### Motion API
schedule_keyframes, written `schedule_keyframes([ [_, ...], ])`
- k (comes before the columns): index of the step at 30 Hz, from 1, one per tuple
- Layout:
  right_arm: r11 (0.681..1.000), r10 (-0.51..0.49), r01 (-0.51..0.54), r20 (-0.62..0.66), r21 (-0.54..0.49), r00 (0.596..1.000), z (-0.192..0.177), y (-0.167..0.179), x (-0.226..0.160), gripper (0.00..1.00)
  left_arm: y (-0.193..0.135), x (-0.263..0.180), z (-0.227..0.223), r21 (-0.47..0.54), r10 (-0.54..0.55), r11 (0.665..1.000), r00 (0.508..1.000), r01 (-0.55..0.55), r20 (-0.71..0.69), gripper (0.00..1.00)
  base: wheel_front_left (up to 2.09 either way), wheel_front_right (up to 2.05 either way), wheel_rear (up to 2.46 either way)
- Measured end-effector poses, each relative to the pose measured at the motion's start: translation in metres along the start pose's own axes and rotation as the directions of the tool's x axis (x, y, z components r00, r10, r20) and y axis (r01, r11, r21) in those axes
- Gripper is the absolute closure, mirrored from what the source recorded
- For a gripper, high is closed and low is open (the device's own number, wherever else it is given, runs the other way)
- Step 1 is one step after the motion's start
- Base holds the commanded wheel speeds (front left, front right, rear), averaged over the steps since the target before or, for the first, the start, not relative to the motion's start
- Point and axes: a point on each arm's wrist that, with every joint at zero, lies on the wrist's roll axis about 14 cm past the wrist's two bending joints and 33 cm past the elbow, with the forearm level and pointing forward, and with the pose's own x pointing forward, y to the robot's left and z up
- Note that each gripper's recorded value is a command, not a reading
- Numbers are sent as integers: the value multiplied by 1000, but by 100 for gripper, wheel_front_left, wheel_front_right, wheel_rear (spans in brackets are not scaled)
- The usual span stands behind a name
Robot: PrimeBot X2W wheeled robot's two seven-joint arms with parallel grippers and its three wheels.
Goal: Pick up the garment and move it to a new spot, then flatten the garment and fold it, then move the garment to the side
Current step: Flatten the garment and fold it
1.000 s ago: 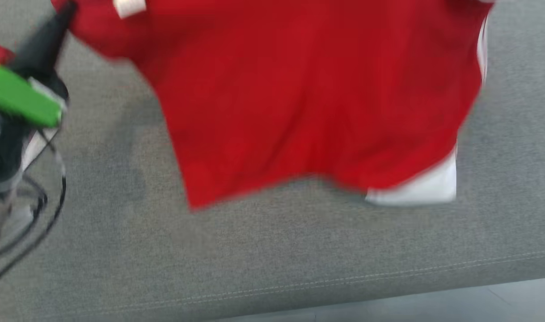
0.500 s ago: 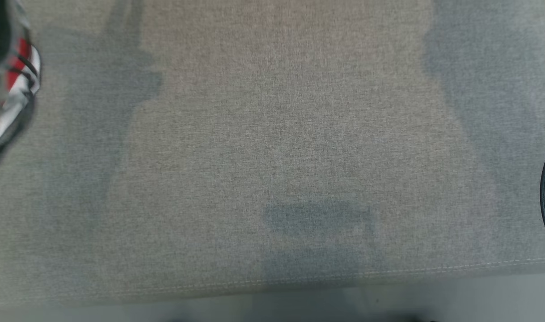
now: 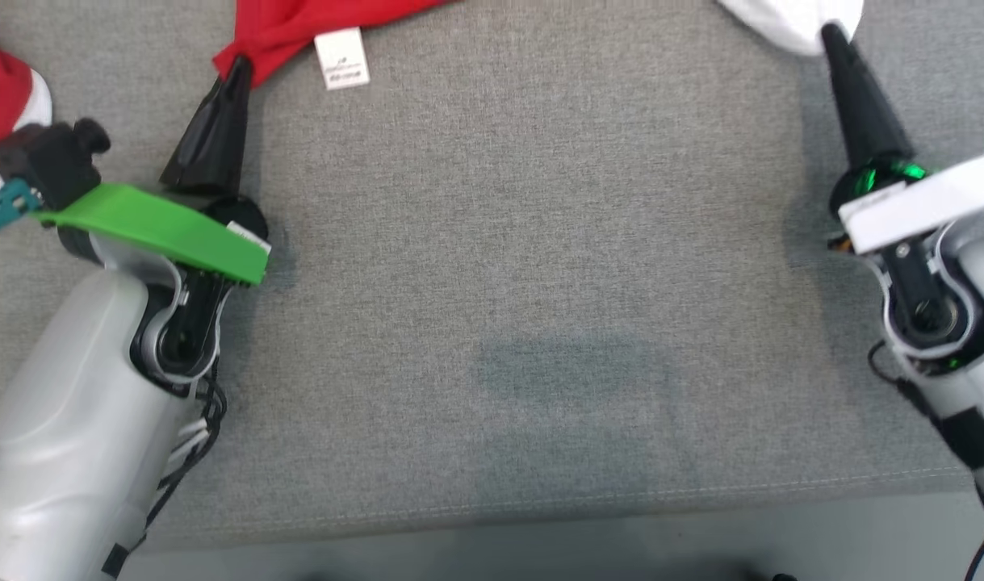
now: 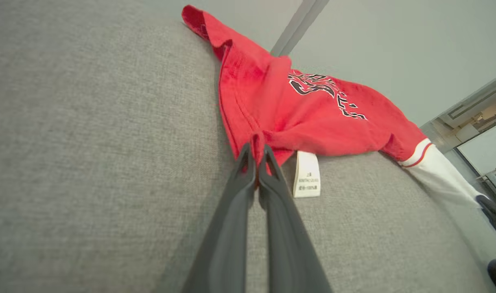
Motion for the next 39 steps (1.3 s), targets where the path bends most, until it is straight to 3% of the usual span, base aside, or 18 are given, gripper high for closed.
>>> schedule_keyframes([
  [10, 1000, -16, 16, -4, 2, 1000, 0, 6, -55, 100, -6, -33, 2, -65, 38, 997, 999, -38, 4, 100, 0, 0, 0],
  [16, 998, 67, -67, 68, 4, 995, 29, 37, -81, 100, -17, -56, 10, -62, 29, 998, 999, -28, 17, 95, 0, 0, 0],
  [22, 993, 121, -119, 63, -25, 991, 35, 59, -114, 100, -24, -79, 29, -34, 13, 999, 998, -11, 54, 91, 0, 0, 0],
  [33, 1000, -3, 3, -79, -8, 997, 1, 35, -188, 100, -29, -128, -17, -22, 2, 1000, 993, -5, -119, 90, 0, 0, 0],
  [39, 999, -49, 49, -125, -8, 991, -7, 26, -213, 100, -28, -150, -39, -78, 23, 996, 982, -39, -190, 100, 0, 0, 0],
])
